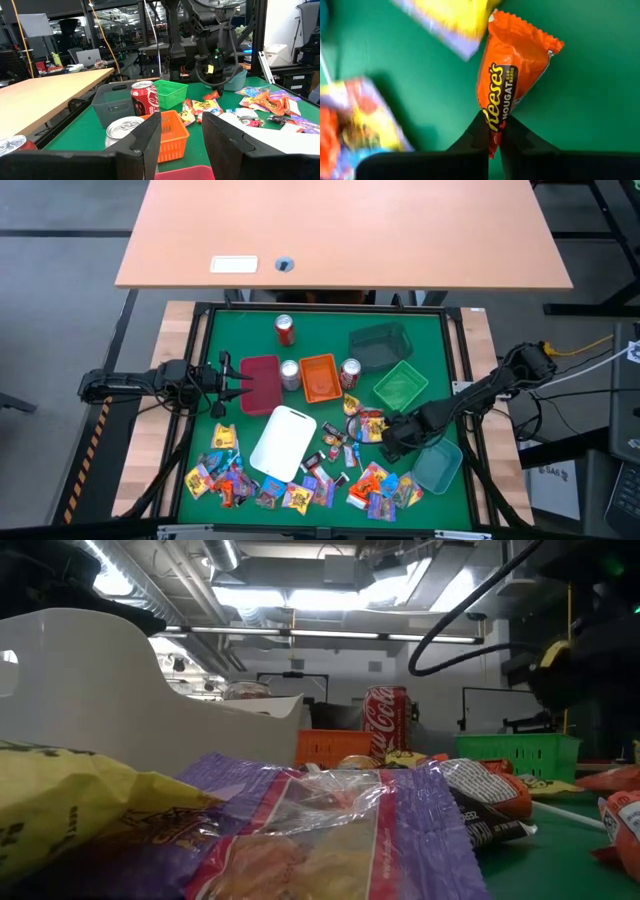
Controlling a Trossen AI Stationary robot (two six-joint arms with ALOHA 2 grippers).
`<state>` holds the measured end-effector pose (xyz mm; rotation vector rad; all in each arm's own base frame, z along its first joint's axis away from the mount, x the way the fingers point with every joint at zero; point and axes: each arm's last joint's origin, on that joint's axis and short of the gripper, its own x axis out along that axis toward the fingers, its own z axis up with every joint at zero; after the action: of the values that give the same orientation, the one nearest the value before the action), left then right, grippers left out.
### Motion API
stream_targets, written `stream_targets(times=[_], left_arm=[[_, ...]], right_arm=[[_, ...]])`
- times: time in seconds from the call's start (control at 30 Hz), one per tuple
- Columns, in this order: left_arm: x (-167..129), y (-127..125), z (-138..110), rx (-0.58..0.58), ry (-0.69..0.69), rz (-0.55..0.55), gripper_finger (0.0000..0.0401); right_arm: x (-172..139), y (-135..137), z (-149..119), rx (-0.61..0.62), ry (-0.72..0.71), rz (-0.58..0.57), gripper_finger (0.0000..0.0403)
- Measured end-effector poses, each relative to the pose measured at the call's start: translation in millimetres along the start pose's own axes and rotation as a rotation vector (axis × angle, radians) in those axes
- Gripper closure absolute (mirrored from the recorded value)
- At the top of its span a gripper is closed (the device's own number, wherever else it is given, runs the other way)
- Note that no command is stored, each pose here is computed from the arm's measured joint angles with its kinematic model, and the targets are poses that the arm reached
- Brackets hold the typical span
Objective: Sort candy
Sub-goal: Put the orange candy into the black bin
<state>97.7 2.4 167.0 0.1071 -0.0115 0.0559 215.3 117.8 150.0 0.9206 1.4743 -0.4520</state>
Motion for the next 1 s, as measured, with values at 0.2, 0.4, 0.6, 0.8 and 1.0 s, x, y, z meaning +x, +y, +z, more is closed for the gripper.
stream_targets(times=[0.2, 0.4, 0.6, 0.8, 1.0], left_arm=[[0.0, 0.0, 0.0, 0.000, 0.000, 0.000, 0.0269], [0.0, 0.0, 0.0, 0.000, 0.000, 0.000, 0.0269], [0.0, 0.0, 0.0, 0.000, 0.000, 0.000, 0.0269], [0.0, 0.0, 0.0, 0.000, 0.000, 0.000, 0.0269], [0.0, 0.0, 0.0, 0.000, 0.000, 0.000, 0.0269]], right_arm=[[-31.4, 18.8, -3.1, -0.109, 0.022, -0.054, 0.0366], [-63.9, 30.5, -4.5, -0.220, -0.043, -0.141, 0.0378], [-95.3, 29.8, 3.2, -0.287, -0.130, -0.281, 0.0377], [-122.8, 15.5, 42.3, -0.396, -0.191, -0.415, 0.0375], [-139.5, -11.6, 98.0, -0.515, -0.236, -0.487, 0.0375]])
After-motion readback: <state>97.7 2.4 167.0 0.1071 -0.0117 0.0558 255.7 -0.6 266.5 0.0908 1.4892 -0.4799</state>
